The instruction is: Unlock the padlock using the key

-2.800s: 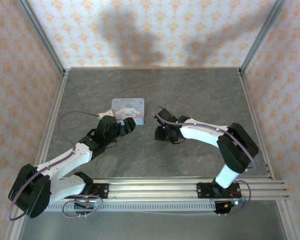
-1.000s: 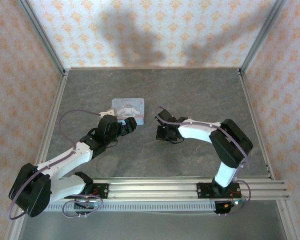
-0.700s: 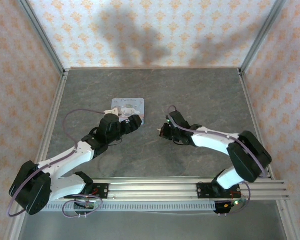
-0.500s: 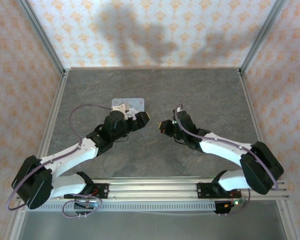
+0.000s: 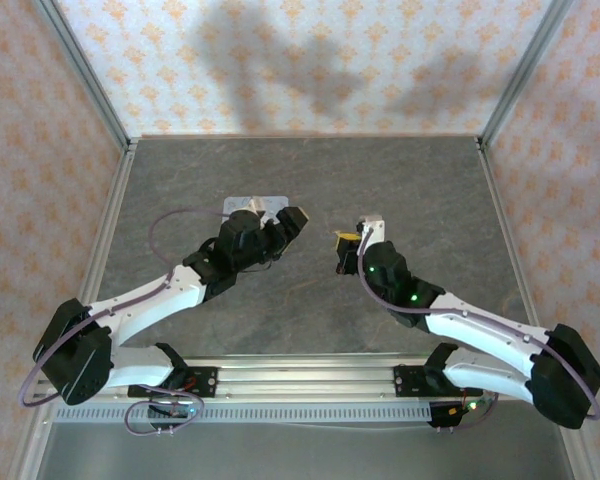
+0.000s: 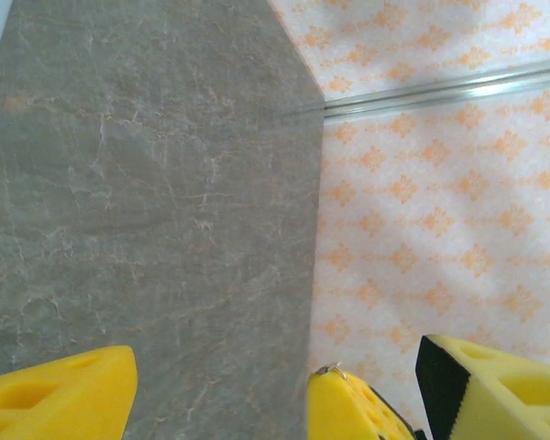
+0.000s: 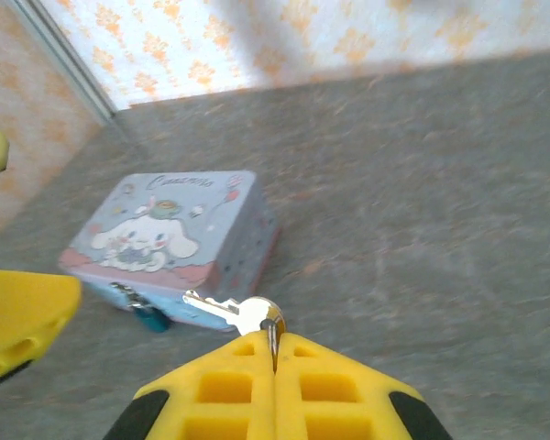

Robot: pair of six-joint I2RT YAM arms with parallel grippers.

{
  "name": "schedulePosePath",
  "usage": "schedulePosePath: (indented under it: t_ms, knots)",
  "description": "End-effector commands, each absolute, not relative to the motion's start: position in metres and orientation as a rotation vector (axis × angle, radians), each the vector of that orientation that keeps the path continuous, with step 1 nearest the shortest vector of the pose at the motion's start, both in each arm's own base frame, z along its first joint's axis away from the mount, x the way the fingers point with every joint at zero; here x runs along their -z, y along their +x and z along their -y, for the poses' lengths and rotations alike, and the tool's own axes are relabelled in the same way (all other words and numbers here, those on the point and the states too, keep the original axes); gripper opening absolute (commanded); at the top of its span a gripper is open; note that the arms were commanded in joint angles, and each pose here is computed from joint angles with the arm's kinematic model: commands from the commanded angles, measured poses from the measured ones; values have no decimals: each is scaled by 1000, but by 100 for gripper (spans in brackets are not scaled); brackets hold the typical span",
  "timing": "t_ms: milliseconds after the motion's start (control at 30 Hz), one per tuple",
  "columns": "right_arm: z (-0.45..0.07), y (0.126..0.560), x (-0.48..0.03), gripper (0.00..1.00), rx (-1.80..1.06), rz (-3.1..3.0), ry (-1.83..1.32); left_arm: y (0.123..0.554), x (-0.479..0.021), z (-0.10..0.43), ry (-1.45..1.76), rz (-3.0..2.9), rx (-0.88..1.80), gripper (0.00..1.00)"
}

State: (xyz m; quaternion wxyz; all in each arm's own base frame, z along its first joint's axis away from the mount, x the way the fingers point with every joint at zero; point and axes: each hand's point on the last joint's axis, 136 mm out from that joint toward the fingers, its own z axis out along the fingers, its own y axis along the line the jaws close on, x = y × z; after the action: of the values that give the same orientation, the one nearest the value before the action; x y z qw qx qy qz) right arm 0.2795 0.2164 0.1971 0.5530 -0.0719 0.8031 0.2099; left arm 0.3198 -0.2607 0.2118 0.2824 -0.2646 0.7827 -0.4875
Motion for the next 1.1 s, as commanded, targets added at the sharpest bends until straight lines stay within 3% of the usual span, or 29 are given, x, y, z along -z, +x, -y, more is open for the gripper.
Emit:
schedulePosePath:
  t_ms: [0, 333, 600, 1067]
  knots:
    - [-201, 285, -215, 0, -203, -1753, -318, 317, -212, 272, -940, -2104, 1447, 80]
    - [-228, 275, -222, 0, -36, -1596, -636, 312, -201, 322, -1110, -2193, 1631, 71]
    - [-234, 271, -210, 0, -30, -1593, -718, 316, -200, 324, -1151, -2160, 1638, 66]
    - [-246, 264, -194, 0, -40, -1582, -841, 315, -201, 321, -1188, -2135, 1647, 30]
